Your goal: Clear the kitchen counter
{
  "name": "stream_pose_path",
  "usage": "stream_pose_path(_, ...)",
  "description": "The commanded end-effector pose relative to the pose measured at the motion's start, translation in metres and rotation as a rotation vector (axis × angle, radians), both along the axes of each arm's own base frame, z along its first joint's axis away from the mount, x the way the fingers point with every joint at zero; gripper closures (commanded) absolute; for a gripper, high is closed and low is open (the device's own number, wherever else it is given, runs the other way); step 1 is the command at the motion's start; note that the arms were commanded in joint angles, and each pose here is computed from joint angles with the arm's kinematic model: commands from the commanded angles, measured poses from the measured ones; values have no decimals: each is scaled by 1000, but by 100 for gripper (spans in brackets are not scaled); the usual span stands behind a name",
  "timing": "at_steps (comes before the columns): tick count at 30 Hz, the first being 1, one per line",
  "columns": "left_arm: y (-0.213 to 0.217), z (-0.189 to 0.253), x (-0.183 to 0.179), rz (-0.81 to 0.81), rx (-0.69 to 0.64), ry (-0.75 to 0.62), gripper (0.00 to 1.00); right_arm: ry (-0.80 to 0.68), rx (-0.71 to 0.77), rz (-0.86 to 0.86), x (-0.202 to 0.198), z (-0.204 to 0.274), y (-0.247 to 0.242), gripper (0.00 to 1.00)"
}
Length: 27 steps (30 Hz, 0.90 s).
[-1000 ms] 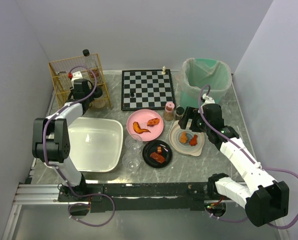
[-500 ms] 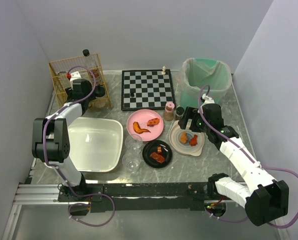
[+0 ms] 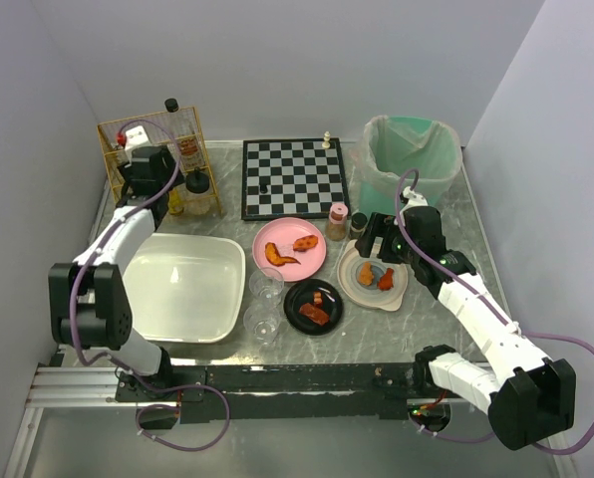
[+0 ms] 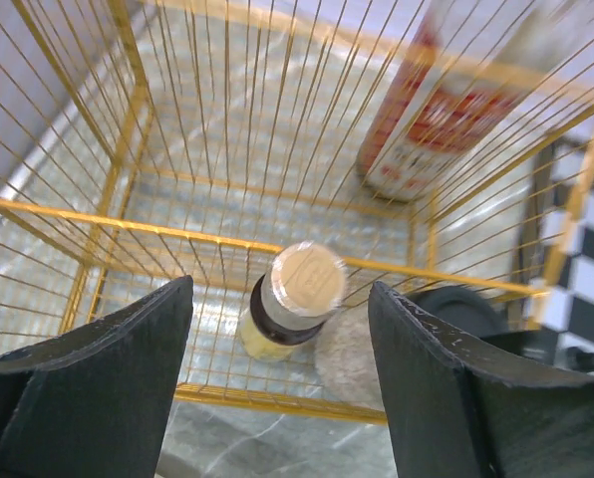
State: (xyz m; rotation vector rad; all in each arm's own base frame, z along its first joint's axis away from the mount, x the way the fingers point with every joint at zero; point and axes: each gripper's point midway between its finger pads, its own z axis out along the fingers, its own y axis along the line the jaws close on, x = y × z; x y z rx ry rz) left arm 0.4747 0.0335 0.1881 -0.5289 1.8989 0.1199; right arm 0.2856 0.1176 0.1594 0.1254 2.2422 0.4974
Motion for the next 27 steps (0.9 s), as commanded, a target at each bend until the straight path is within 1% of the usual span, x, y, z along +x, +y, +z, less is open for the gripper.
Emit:
stream_pose_path(1, -4, 71, -9, 22, -14, -138, 24, -53, 2, -25, 8, 21, -3, 7)
stream_pose_path(4, -9, 102, -21, 18, -6, -189, 23, -58, -10, -42, 8, 23, -7, 7)
stream_pose_path(7, -26, 135, -31, -35, -17, -248, 23, -63, -12, -76, 8, 28, -12, 7)
stream_pose_path(9, -48, 153, -37, -101, -31, -284, 23, -69, -19, -110, 8, 32, -18, 7)
stream_pose_path(12, -102, 176, -45, -232, -31, -331, 22, -72, -41, -177, 7, 37, -30, 7)
stream_pose_path(14, -137, 180, -48, -308, -38, -337, 22, -71, -47, -201, 7, 38, -34, 6)
stream_pose_path(16, -173, 180, -49, -394, -60, -343, 22, -68, -48, -218, 6, 39, -37, 7)
stream_pose_path(19, -222, 160, -42, -505, -94, -299, 25, -73, -45, -245, 3, 41, -42, 6)
stream_pose_path(21, -263, 144, -42, -600, -111, -273, 25, -81, -47, -274, -1, 44, -48, 6)
stream_pose_path(24, -320, 124, -45, -730, -144, -252, 24, -111, -56, -326, -7, 52, -60, 6)
stream_pose_path(27, -366, 97, -48, -837, -170, -212, 22, -136, -68, -363, -13, 60, -70, 5)
